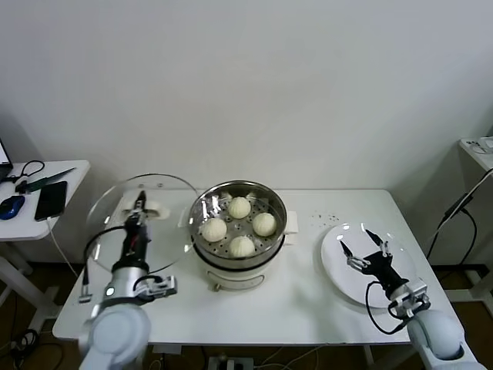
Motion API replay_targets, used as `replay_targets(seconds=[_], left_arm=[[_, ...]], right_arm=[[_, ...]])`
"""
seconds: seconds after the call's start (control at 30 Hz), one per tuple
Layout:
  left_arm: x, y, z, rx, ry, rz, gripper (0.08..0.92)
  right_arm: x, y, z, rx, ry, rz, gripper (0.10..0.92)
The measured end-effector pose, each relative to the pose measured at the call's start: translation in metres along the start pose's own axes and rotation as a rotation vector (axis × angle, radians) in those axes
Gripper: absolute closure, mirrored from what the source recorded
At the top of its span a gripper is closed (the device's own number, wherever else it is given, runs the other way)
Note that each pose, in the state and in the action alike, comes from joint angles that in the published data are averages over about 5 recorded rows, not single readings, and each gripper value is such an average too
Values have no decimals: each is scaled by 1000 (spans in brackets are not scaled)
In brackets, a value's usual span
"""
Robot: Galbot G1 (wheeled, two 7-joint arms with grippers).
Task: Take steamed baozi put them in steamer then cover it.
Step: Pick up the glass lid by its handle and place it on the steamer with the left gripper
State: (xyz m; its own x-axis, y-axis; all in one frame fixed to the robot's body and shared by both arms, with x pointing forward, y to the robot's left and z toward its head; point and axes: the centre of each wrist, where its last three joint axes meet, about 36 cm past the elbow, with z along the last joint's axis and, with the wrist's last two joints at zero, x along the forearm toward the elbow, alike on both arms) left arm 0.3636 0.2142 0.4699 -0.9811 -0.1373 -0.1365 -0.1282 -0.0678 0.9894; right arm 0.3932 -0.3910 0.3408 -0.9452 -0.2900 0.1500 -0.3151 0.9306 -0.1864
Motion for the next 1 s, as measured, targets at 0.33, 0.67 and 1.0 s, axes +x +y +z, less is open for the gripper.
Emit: replay_targets(seconds=[0.33, 0.67, 1.0], left_arm=[[-17, 7, -81, 20, -50, 29, 850], [-29, -4, -145, 69, -46, 87, 850], [-36, -17, -187, 103, -42, 109, 850]], right_arm=[[-1, -2, 2, 3, 3, 5, 200], [-2, 0, 4, 3, 3, -1, 200], [-3, 0, 5, 7, 6, -3, 200]])
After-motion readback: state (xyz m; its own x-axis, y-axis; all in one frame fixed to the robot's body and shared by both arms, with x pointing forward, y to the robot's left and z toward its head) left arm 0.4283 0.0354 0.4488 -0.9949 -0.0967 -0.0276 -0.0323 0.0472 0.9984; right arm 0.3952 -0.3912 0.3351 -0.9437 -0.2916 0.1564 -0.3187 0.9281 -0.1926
